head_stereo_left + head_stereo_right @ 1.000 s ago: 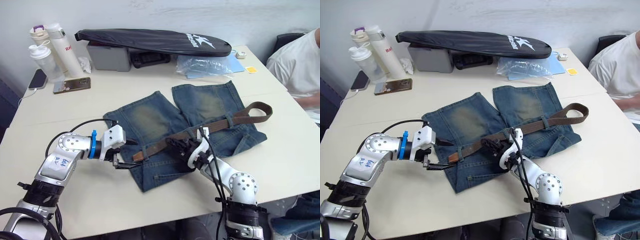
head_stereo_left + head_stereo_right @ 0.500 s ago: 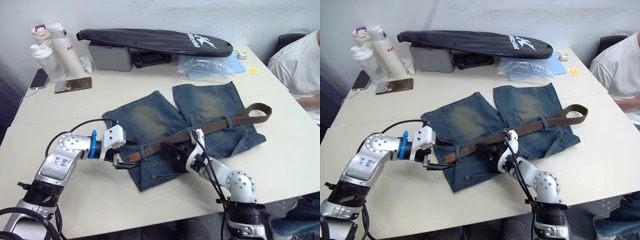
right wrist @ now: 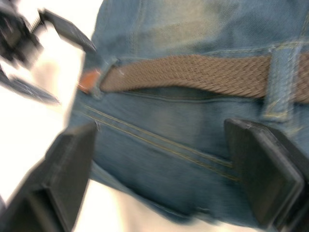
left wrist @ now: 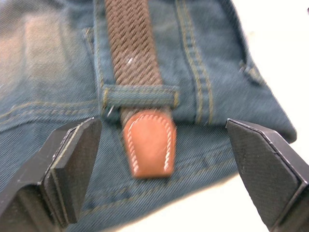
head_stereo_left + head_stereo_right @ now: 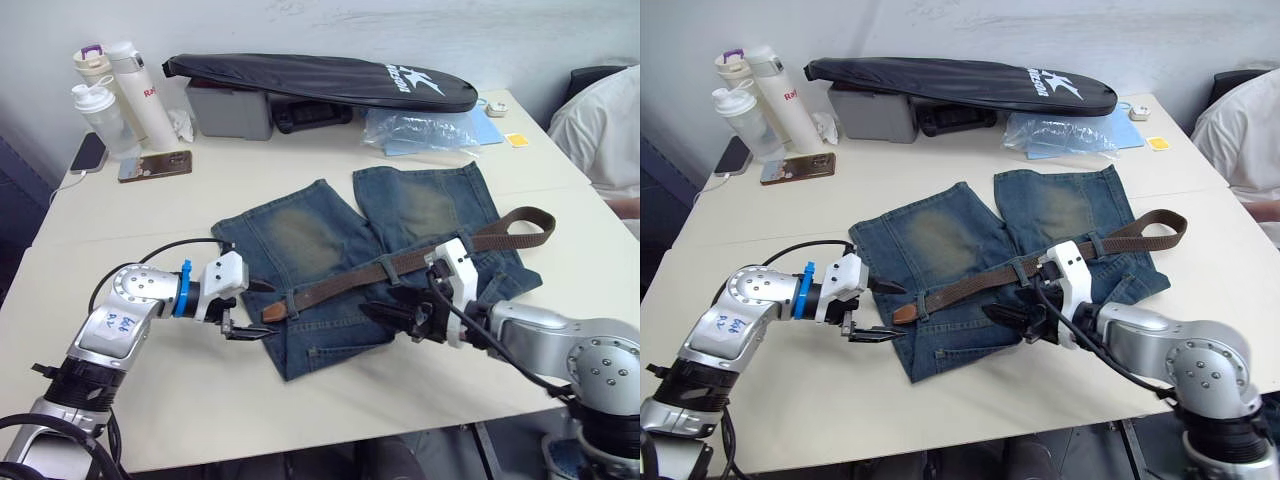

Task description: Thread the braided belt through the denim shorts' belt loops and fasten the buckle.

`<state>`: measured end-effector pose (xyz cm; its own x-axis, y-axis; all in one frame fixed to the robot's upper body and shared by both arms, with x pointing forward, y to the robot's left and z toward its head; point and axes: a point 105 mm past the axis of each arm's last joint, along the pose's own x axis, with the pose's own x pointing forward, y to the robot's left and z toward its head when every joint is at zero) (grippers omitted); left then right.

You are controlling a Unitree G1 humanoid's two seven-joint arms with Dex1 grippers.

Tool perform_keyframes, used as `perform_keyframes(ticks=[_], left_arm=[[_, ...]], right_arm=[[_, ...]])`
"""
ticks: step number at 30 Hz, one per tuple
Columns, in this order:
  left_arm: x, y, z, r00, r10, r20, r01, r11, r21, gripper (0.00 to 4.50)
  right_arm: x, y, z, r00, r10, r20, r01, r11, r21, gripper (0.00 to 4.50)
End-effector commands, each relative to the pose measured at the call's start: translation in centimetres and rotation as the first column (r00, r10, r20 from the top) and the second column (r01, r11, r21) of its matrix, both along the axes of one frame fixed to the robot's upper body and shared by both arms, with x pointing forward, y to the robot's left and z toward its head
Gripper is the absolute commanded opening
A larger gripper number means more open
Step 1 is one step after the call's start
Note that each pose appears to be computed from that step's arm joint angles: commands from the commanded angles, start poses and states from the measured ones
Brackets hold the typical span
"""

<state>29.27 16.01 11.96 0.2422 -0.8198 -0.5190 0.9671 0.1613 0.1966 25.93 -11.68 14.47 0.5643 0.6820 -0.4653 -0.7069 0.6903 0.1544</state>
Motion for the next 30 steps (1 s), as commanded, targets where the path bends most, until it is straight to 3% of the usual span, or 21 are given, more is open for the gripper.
perform_keyframes(ticks=[1,2,4,5,7,14,23,29,30], left_arm=[[-0.1,0.8,1.2,0.997,-0.025,0.073,0.023,0.999,0.024,4.50],[-0.2,0.9,1.3,0.996,-0.036,0.087,0.033,0.999,0.031,4.50],[-0.2,0.9,1.5,0.993,-0.039,0.111,0.036,0.999,0.029,4.50],[-0.1,0.9,1.7,0.990,-0.041,0.136,0.038,0.999,0.029,4.50],[0.1,0.9,1.9,0.972,-0.074,0.223,0.058,0.995,0.078,4.50],[1.0,0.1,0.9,0.925,-0.097,0.368,0.043,0.988,0.151,4.50],[0.8,-2.0,-1.1,0.933,-0.055,0.355,0.014,0.993,0.116,4.50],[1.1,-1.8,-1.8,0.929,-0.042,0.369,-0.013,0.989,0.147,4.50],[1.1,-1.9,-1.8,0.932,-0.038,0.361,-0.012,0.991,0.136,4.25]], right_arm=[[0.1,1.0,-0.5,0.993,0.105,0.051,-0.101,0.992,-0.075,2.83],[0.2,1.2,-0.8,0.992,0.117,0.054,-0.112,0.990,-0.087,2.11],[0.6,1.5,-1.4,0.991,0.126,0.054,-0.121,0.988,-0.099,1.33],[0.9,1.6,-1.8,0.991,0.124,0.056,-0.118,0.987,-0.108,0.73],[1.4,1.9,-2.3,0.992,0.116,0.058,-0.109,0.988,-0.113,0.17],[2.1,2.7,-4.2,0.996,0.086,0.014,-0.083,0.985,-0.150,0.17],[2.3,2.1,-4.6,0.998,0.057,-0.009,-0.058,0.983,-0.173,0.17],[2.4,1.9,-4.4,0.999,0.049,-0.007,-0.049,0.983,-0.177,0.17],[2.4,1.9,-4.4,0.999,0.048,-0.007,-0.049,0.983,-0.177,0.06]])
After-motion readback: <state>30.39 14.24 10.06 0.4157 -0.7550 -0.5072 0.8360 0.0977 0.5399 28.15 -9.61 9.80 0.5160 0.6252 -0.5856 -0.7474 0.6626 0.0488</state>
